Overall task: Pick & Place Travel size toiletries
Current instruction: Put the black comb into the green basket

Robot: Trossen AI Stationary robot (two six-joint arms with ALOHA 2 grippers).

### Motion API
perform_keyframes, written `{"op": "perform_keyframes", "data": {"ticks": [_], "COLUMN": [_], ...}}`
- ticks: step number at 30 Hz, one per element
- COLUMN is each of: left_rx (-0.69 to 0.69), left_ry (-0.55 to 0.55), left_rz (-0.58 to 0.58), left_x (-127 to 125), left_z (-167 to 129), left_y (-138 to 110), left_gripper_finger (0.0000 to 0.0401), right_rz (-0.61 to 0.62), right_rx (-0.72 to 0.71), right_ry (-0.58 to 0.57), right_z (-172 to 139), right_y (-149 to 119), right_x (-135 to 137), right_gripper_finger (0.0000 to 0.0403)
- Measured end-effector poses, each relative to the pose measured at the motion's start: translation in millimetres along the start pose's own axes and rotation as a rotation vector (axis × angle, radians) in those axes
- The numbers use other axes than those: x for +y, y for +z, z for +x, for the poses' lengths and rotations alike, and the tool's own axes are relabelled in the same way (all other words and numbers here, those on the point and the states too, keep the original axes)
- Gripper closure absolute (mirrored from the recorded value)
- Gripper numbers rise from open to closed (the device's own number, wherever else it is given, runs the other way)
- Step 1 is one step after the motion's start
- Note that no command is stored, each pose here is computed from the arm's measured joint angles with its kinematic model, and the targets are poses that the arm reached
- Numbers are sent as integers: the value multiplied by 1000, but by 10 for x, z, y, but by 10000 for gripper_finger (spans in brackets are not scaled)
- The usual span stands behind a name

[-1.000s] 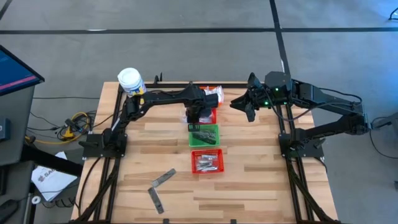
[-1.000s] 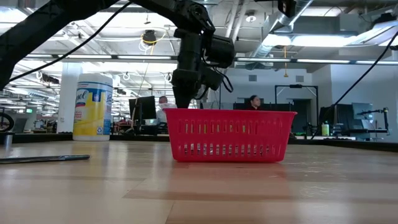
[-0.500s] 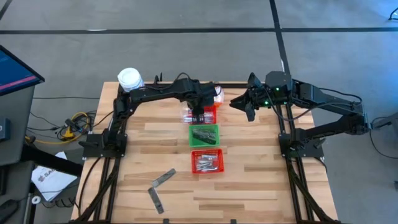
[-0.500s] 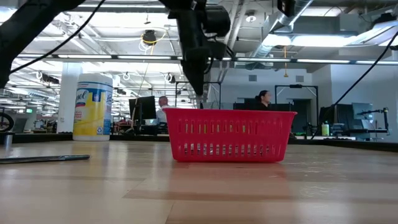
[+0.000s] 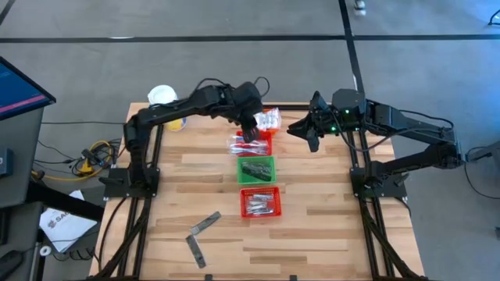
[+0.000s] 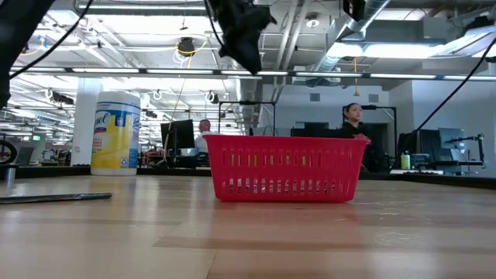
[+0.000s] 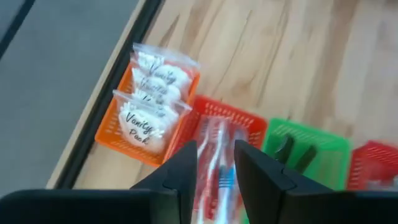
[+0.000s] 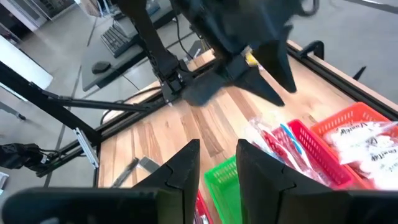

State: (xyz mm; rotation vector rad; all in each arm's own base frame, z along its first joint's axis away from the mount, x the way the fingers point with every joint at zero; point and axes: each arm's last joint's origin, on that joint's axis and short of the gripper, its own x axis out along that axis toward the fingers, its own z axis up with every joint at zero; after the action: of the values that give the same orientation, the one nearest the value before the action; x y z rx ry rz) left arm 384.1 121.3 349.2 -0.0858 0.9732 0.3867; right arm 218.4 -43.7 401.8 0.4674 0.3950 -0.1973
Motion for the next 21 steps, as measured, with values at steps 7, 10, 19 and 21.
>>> {"op": "perform_keyframes", "data": {"ticks": [7,10,19,21], "left_rx": [-81,-92,-18,7], "left_ry": [-128,-171,-255,-266], "left_rz": [-115,-123,-162,-186], "left_x": [-167,-316,-741,-803], "left_z": [-422,-580,-800,-811], "left_y": [-16,-86,-552,-688], "left_gripper_finger": [301,301,321,332], "right_rz": [2,2,-29,-28], "right_rx": [25,48,80,104], "right_ry": [2,48,372,393], "right_z": [137,245,749,838], "right_y": [-5,-5,28,-3], "right_x": [-12,-5,107,115], "right_gripper_finger": [305,305,305,305]}}
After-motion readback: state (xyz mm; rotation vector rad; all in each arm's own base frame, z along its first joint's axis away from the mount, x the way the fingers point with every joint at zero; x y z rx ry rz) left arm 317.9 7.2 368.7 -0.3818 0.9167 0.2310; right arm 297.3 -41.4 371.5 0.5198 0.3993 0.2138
